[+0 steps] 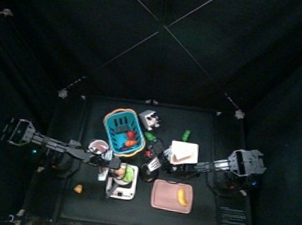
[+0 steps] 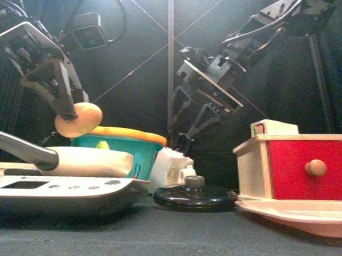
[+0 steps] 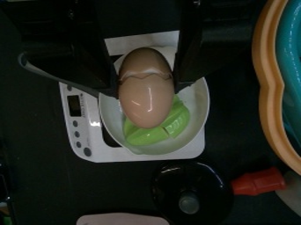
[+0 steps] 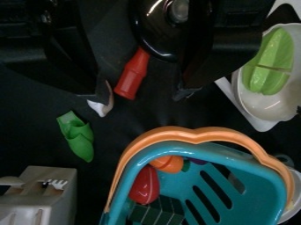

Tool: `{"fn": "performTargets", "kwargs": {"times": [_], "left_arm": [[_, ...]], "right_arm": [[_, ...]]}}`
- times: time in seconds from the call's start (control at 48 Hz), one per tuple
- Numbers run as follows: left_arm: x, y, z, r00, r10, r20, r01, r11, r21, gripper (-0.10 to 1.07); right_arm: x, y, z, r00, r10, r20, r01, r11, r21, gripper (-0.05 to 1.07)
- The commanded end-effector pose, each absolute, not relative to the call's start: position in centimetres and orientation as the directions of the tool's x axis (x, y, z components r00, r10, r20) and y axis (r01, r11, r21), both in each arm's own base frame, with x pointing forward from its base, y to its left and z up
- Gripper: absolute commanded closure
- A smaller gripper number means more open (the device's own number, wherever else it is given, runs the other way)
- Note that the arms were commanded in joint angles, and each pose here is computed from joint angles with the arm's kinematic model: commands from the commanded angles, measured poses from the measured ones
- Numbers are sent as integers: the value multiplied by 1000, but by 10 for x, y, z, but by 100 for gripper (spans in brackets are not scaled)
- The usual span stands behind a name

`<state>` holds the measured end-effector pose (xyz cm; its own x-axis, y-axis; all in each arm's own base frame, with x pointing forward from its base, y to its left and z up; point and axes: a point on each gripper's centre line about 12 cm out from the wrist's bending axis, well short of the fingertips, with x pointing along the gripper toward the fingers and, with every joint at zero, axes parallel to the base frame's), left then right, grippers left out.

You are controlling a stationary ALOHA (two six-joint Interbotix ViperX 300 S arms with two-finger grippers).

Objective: Put egg on pan

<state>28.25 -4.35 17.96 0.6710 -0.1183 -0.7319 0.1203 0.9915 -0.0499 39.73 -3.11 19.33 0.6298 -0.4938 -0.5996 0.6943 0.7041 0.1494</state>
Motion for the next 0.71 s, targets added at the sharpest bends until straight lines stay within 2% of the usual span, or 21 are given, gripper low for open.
{"fn": "performTargets", "kwargs": {"times": [0.0,0.375,0.688], "left_arm": [[289,-45,185,688,-123,-715,122,991,-53,39],[289,-47,172,653,-122,-747,124,991,-53,38],[289,-47,170,643,-120,-756,125,991,-52,38]], "right_arm": [[398,-33,203,644,-496,-583,692,702,168,11],[398,-33,204,645,-496,-581,692,702,168,11],[398,-33,203,645,-495,-583,691,703,168,11]]}}
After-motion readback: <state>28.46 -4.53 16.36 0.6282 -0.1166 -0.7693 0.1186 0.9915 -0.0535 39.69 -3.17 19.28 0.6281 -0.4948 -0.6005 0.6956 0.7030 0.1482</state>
